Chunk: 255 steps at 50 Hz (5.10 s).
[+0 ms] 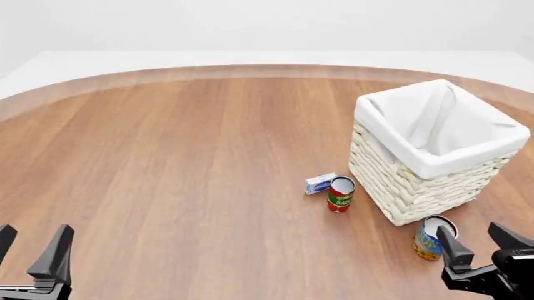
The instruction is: Pick up the alphabet soup and the cream cheese box, and put them in the basket.
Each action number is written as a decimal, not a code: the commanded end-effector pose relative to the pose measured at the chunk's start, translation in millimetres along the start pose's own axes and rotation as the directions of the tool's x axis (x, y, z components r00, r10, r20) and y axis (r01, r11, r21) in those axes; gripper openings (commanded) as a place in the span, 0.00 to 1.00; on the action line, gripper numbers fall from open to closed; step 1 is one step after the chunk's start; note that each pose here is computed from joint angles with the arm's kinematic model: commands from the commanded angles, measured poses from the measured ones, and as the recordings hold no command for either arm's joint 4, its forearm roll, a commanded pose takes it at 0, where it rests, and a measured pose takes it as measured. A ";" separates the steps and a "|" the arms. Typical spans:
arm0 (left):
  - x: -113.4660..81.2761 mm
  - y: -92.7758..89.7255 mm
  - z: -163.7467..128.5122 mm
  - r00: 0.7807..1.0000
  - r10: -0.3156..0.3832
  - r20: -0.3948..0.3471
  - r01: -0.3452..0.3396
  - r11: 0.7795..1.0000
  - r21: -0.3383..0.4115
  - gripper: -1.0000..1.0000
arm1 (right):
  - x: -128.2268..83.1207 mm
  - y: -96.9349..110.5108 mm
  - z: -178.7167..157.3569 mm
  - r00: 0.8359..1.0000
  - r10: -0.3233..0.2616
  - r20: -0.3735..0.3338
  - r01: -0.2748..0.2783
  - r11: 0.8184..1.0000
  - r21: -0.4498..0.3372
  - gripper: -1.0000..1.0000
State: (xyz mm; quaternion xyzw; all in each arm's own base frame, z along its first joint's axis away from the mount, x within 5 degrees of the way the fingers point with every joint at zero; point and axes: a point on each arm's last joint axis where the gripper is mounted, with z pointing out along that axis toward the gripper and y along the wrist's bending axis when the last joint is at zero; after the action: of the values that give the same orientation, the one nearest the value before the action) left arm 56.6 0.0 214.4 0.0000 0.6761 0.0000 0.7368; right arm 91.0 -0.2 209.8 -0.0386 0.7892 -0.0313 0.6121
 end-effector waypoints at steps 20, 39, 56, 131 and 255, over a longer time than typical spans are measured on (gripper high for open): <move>0.0 0.0 0.0 1.000 0.000 0.000 0.000 1.000 0.000 1.00 | 18.3 -1.7 14.3 0.996 -0.008 -0.088 0.010 1.000 0.024 1.00; 0.0 0.0 0.0 1.000 0.000 0.000 0.000 1.000 0.000 1.00 | 28.5 -4.9 22.3 0.993 0.013 -0.121 -0.006 0.998 0.057 1.00; 0.0 0.0 0.0 1.000 0.000 0.000 0.000 1.000 0.000 1.00 | 32.4 -6.9 30.0 0.987 0.024 -0.158 -0.013 0.997 0.070 1.00; 0.0 0.0 0.0 1.000 0.000 0.000 0.000 1.000 0.000 1.00 | 50.9 -9.4 68.9 0.977 0.039 -0.212 -0.024 0.997 0.074 1.00; 0.0 0.0 0.0 1.000 0.000 0.000 0.000 1.000 0.000 1.00 | 23.4 -9.4 -3.9 0.997 0.073 -0.017 -0.070 0.988 0.137 0.00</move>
State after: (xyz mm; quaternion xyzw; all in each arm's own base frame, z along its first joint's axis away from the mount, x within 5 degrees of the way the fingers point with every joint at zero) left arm 56.6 0.0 214.4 0.0000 0.6761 0.0000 0.7368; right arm 112.7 -15.3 178.8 0.0210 0.8118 -0.0637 0.5800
